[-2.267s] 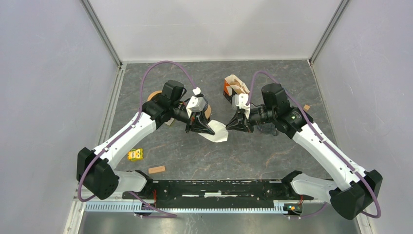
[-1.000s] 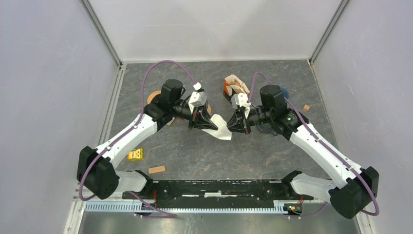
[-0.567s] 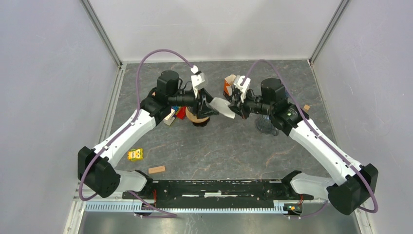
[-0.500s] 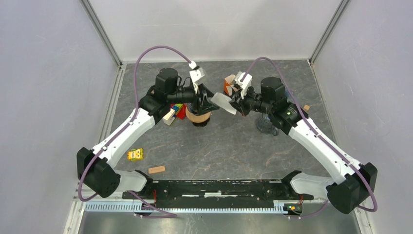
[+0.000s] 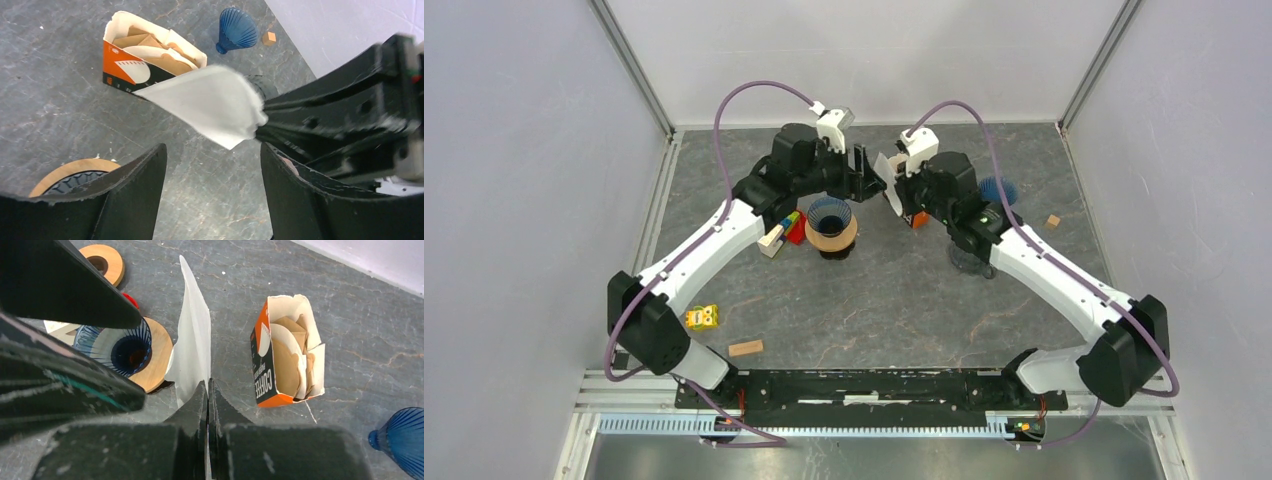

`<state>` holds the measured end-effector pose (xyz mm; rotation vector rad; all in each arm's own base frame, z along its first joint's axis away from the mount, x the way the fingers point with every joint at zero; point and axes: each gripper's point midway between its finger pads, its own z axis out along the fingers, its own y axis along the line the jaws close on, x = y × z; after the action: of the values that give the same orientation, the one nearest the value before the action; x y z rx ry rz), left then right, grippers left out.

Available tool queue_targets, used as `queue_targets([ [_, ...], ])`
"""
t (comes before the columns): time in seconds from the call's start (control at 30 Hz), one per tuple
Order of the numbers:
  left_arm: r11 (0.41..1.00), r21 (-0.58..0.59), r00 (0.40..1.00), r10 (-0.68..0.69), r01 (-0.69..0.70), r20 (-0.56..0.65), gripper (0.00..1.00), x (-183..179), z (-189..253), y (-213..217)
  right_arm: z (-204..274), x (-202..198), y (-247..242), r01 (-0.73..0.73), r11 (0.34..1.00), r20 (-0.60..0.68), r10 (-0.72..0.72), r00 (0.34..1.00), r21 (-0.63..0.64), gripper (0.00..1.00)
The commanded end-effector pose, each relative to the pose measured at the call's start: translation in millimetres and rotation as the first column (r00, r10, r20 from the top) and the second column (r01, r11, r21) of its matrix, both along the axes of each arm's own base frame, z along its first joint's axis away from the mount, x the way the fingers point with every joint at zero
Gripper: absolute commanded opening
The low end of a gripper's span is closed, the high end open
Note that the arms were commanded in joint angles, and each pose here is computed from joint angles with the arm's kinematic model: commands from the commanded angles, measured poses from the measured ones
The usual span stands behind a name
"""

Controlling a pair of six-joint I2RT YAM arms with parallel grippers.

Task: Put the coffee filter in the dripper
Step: Place the coffee filter in the coffee dripper.

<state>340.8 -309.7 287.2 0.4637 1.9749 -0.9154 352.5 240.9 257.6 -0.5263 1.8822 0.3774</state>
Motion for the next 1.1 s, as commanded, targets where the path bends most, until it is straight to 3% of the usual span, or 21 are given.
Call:
queue_targets([
  [0.0,0.993,-0.092,0.995,0.068,-0.075,-0.072,0.75,0.8,29.1,-14.8,22.0,15.8,2.1,0.110,0.992,0.042,-0.112,0.993,0.055,0.00],
  [0.4,0.983,-0.026,0.979,0.179,-0.182,-0.098,0.65,14.6,15.2,-9.5,12.5,14.6,12.2,0.091,0.993,-0.003,-0.091,0.996,0.081,0.00],
  [1.07,0.986,-0.041,0.977,0.154,-0.162,-0.147,0.61,18.6,4.6,-27.7,3.8,11.7,19.0,0.070,0.994,-0.022,-0.068,0.997,0.088,0.00],
])
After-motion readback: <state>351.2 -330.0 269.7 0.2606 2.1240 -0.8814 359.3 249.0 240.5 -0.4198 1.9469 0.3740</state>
